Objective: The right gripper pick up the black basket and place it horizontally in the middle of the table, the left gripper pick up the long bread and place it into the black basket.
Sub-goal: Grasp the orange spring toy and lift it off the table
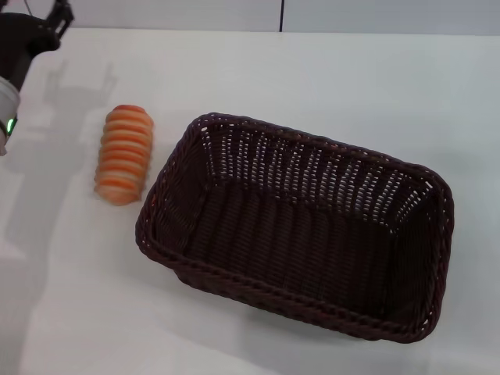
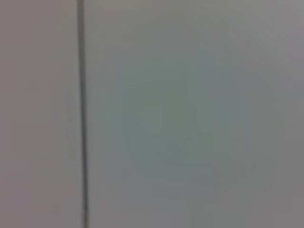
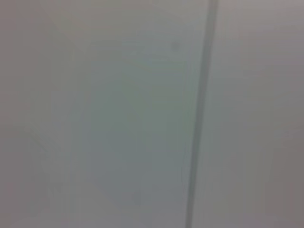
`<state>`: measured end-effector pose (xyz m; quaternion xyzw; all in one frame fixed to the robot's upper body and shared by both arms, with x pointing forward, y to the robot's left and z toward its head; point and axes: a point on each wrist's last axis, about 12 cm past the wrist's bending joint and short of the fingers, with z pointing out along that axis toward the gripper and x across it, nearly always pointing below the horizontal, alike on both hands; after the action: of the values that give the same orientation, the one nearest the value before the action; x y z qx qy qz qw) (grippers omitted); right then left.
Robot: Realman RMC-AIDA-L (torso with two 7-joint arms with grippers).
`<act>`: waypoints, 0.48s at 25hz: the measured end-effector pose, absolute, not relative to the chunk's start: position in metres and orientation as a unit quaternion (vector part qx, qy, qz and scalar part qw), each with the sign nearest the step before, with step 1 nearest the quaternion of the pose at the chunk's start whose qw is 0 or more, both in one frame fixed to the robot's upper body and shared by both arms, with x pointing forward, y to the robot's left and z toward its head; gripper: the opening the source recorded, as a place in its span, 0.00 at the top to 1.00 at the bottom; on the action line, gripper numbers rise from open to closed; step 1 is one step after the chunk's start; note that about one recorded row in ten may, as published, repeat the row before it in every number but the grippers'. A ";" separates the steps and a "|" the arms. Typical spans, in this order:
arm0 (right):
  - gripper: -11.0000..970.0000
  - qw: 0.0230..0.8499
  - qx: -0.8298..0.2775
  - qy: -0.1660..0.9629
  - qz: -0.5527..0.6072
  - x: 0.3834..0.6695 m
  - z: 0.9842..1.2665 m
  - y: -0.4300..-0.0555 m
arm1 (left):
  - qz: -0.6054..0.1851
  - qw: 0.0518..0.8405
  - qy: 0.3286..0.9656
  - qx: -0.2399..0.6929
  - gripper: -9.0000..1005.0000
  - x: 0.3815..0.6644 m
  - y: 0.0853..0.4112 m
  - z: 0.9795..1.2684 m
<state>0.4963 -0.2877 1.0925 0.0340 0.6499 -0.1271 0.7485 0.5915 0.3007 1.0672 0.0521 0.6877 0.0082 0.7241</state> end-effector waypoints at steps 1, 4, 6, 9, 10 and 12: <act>0.16 0.744 0.049 0.654 -0.126 0.487 1.086 -0.292 | 0.008 0.724 0.688 0.052 0.18 0.591 0.301 1.067; 0.16 0.730 0.078 0.666 -0.132 0.466 1.073 -0.301 | 0.002 0.716 0.696 0.057 0.18 0.592 0.299 1.069; 0.16 0.720 0.091 0.675 -0.133 0.457 1.067 -0.304 | 0.000 0.655 0.750 0.092 0.18 0.600 0.278 1.098; 0.17 0.709 0.109 0.684 -0.132 0.448 1.061 -0.308 | 0.006 0.620 0.777 0.108 0.18 0.600 0.270 1.110; 0.17 0.707 0.112 0.685 -0.133 0.446 1.059 -0.309 | 0.006 0.620 0.777 0.108 0.18 0.600 0.270 1.110; 0.17 0.705 0.116 0.687 -0.134 0.443 1.058 -0.310 | 0.011 0.487 0.860 0.152 0.18 0.596 0.244 1.143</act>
<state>0.4434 -0.3098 1.0580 0.1158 0.6870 -0.1340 0.7047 0.5960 0.2439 1.1433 0.1525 0.8596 0.0109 0.4875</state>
